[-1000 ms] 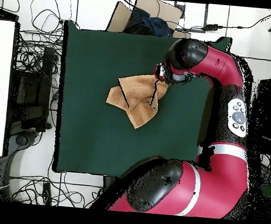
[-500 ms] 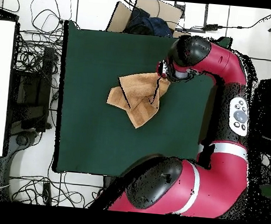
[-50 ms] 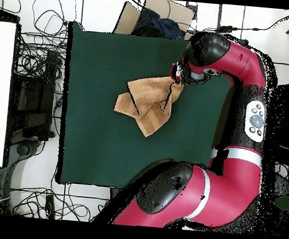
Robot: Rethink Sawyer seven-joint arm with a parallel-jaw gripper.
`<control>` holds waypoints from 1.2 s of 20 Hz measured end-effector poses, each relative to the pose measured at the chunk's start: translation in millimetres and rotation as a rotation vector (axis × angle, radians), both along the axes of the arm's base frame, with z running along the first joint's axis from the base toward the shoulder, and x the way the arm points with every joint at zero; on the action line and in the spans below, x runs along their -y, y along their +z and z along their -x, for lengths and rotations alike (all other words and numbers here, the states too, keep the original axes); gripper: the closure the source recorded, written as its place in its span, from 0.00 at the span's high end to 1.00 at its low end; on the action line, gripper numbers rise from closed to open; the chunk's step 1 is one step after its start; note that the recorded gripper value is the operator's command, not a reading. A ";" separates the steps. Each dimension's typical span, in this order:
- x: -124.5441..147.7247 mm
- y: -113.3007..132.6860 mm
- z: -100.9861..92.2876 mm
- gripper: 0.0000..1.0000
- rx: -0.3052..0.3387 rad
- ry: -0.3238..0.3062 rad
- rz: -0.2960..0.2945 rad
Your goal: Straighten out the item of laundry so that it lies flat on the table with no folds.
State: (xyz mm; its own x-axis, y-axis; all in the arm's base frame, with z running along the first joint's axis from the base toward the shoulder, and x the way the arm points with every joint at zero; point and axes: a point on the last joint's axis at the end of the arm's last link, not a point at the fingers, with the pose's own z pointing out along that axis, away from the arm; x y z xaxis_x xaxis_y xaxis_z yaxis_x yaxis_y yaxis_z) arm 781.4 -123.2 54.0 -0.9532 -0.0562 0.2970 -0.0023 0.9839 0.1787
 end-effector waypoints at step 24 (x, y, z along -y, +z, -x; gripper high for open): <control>3.1 -6.3 -2.7 1.00 0.013 0.067 -0.018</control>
